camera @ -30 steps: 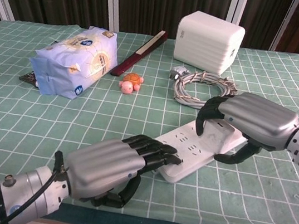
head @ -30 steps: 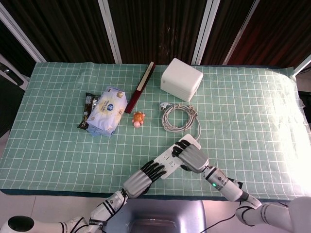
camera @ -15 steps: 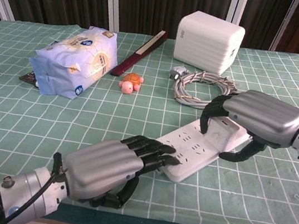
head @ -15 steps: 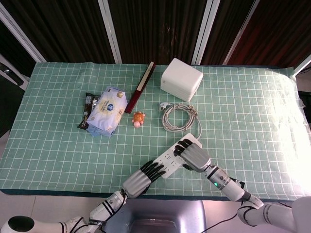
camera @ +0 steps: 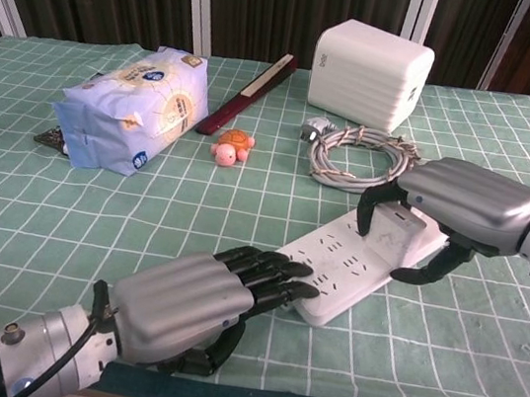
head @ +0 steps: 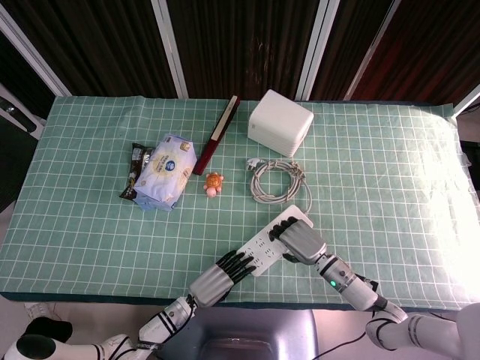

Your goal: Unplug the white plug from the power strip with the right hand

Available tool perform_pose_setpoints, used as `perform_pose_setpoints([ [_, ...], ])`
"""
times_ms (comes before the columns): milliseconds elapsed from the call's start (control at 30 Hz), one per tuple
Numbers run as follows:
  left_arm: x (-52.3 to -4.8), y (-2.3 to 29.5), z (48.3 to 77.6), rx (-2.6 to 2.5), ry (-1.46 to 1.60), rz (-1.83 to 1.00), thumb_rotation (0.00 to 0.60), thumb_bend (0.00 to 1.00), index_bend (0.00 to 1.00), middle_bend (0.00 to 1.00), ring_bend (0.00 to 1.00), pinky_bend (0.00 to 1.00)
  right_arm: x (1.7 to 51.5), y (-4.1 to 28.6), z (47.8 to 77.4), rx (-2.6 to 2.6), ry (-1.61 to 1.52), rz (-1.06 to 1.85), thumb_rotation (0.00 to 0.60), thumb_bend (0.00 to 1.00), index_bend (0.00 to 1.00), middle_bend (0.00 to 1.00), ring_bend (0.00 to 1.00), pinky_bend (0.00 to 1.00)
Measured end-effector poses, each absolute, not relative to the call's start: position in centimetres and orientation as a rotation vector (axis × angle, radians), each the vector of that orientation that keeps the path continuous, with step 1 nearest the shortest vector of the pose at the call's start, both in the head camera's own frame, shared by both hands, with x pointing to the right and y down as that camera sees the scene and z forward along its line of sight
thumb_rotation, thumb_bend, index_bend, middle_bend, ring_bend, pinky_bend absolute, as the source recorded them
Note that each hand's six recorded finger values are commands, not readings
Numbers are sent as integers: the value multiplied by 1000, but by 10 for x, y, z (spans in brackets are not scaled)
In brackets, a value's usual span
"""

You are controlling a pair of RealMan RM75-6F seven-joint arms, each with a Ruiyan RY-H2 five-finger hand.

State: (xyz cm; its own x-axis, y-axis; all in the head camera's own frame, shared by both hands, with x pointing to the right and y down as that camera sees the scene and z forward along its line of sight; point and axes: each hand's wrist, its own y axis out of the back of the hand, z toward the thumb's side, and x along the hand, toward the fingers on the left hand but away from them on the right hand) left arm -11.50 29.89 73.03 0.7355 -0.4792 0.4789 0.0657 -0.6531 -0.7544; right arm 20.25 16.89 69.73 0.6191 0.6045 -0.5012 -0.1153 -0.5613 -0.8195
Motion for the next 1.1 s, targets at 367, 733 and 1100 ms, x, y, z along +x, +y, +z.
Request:
perform_pose_setpoints([
  [367,-115,297,728,-2131,322,-861,600,889,0,33,0,64,200,167,687,-2008,-409,1025,600,386,787,601,472,528],
  [733,-116,296,727,-2128,317,-868,600,889,0,32,0,63,211,171,687,-1946,-457,974,600,386,796,608,482,531],
  [1100,-115,299,730,-2123,300,-872,600,890,0,33,0,63,216,174,693,-2102,-505,1108,600,386,800,613,487,539],
])
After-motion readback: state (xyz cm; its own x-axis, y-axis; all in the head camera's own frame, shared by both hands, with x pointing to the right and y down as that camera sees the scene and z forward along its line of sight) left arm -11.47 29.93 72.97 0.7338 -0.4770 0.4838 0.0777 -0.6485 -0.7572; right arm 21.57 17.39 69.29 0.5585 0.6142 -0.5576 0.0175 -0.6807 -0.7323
